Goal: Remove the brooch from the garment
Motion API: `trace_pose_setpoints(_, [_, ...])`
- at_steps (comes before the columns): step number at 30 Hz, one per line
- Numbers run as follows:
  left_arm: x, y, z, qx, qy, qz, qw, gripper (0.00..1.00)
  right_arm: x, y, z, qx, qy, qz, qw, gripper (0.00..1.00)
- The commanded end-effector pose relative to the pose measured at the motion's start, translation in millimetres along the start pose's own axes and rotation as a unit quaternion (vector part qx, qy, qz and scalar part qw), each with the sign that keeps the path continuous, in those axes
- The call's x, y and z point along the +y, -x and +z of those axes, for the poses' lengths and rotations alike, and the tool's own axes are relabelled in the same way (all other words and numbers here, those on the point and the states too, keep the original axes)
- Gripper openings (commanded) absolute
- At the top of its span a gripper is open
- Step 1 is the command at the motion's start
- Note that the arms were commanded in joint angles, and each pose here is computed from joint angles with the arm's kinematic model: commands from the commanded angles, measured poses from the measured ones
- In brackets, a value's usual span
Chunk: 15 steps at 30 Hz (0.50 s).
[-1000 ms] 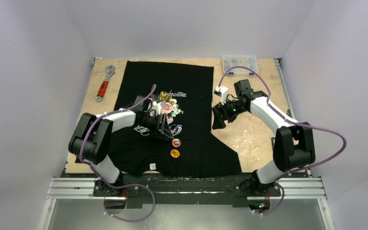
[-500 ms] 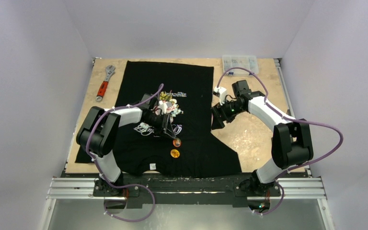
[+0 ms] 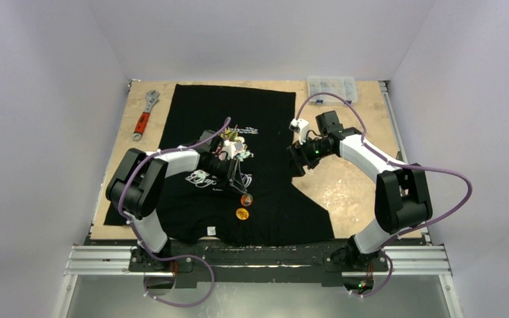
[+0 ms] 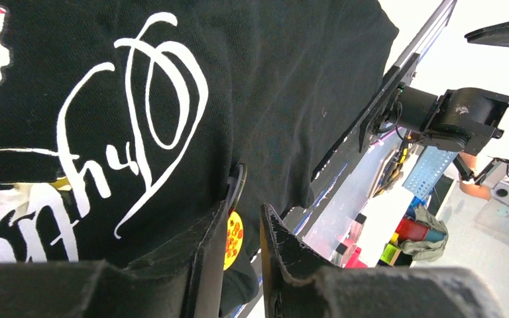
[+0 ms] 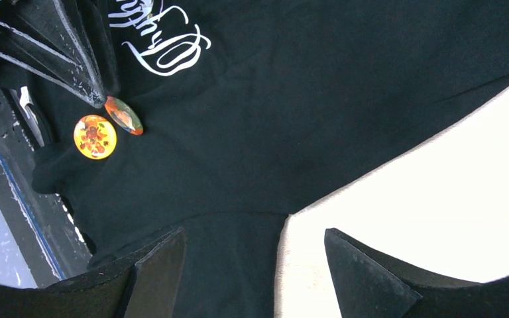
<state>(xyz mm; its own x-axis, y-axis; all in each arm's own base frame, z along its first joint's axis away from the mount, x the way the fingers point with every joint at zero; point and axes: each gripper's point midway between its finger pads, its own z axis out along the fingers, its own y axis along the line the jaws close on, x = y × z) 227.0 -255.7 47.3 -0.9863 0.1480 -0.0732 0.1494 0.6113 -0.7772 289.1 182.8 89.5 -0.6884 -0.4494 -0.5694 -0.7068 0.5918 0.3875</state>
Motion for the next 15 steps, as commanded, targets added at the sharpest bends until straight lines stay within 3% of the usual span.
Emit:
trace_pose_setpoints(1, [-8.4, 6.8, -2.5, -0.002, 0.009, 0.024, 1.000, 0.25, 7.6, 0.9, 0.1, -0.009, 0.015, -0.001, 1.000, 0.80])
trace_pose_setpoints(7, [1.5, 3.9, -0.2, 0.011, 0.049, 0.035, 0.998, 0.27, 9.1, -7.1, -1.0, 0.002, 0.011, -0.001, 1.000, 0.78])
trace_pose_setpoints(12, [10.2, 1.5, 1.8, 0.016, 0.072, 0.037, 0.997, 0.28, 13.5, -17.8, -1.3, 0.026, 0.010, -0.008, 1.000, 0.58])
trace_pose_setpoints(15, [13.5, 2.8, 3.7, 0.019, 0.077, 0.034, 0.996, 0.26, 5.6, -34.1, 7.5, 0.090, -0.004, -0.028, 0.996, 0.52])
